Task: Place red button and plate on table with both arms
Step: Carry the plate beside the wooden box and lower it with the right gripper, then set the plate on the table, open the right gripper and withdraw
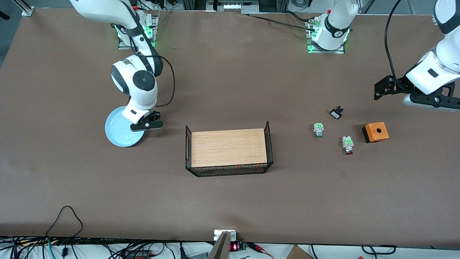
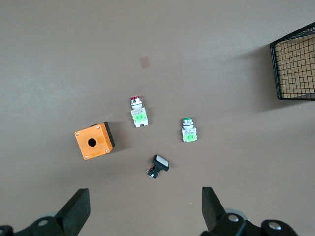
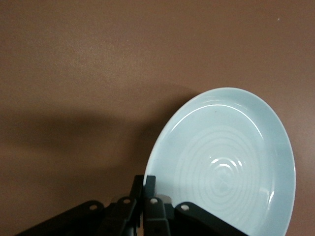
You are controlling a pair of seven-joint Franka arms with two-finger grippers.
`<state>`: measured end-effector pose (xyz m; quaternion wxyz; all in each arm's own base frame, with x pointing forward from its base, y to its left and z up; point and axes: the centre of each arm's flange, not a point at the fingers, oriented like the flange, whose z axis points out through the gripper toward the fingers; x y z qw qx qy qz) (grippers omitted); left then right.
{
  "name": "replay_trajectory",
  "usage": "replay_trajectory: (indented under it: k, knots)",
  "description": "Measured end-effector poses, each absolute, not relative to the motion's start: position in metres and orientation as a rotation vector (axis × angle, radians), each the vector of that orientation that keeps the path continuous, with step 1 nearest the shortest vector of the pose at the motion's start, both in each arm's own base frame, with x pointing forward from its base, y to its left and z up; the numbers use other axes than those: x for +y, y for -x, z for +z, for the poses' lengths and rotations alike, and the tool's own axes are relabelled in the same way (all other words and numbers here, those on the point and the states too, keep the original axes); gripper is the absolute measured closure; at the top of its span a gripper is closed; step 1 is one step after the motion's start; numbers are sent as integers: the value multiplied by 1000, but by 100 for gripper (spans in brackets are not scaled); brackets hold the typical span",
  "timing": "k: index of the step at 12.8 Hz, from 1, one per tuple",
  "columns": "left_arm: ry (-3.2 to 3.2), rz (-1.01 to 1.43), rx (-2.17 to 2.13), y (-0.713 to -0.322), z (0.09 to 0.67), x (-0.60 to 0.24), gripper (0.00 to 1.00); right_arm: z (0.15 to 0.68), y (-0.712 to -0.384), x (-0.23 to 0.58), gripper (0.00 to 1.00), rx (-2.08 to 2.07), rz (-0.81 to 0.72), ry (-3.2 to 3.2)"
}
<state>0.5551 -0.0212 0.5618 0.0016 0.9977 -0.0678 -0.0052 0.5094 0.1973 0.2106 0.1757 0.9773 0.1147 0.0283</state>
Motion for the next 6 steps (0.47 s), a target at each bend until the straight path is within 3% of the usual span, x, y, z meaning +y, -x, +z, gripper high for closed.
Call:
replay_trajectory:
  k: [2,5,6]
  knots:
    - [-3131,-16,-213,-555,562,-21,0,203,-507,199,96,276,78,-2773]
    - [-3131,-16,-213,-555,562,-21,0,201,-506,200,68,243,82,-2777]
    - [-3131,-16,-213,-555,562,-21,0,202,-507,200,54,238,87,-2779]
